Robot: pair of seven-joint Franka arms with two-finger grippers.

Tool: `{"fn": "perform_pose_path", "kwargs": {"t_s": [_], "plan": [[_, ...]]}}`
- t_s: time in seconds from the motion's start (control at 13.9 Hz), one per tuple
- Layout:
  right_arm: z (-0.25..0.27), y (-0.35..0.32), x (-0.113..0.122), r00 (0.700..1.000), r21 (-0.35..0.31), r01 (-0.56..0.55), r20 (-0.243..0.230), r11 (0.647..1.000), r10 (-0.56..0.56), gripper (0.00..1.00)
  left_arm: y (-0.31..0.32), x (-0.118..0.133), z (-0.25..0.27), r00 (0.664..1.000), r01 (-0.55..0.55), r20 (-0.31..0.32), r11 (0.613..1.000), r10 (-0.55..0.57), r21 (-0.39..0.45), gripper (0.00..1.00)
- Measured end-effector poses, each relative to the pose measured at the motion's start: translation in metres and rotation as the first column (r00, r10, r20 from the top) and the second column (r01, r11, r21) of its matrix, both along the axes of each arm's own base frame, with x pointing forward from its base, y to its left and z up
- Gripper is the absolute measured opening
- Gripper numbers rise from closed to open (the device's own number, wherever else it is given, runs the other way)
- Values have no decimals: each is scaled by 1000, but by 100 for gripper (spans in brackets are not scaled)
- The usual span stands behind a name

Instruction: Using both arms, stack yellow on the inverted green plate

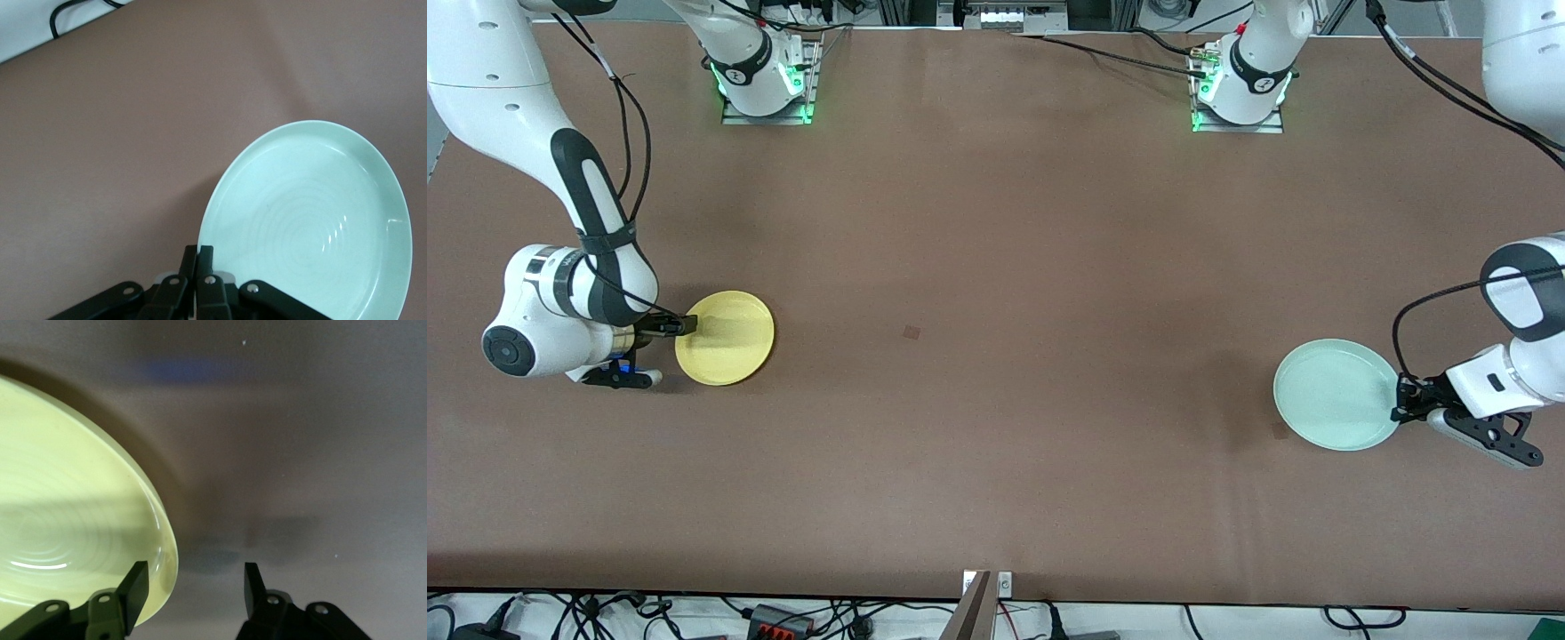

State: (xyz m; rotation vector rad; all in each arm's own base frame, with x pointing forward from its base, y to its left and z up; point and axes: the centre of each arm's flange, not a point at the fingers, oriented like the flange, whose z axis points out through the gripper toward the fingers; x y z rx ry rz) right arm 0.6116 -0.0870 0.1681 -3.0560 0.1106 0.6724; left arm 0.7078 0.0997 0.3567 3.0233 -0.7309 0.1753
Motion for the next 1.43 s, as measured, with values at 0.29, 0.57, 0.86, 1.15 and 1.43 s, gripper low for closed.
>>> {"fn": "perform_pose_path", "kwargs": {"t_s": [0.29,0.57,0.86,1.15,1.43], "plan": [[-2,2,0,1000,3,-2,-2,1000,2,35,-91,-1,20,999,2,-40,983,6,182,3],[1,4,2,1000,5,-1,3,1000,1,10,-198,-20,15,995,-45,-66,930,74,365,3],[8,4,4,1000,11,-1,-11,1000,1,4,-327,-64,8,991,-123,16,844,135,522,3],[44,6,11,994,23,-1,-109,1000,3,3,-430,-122,-11,969,-245,168,745,179,620,3],[97,2,24,996,23,-3,-94,1000,5,3,-493,-163,-44,940,-325,296,697,167,639,3]]}}
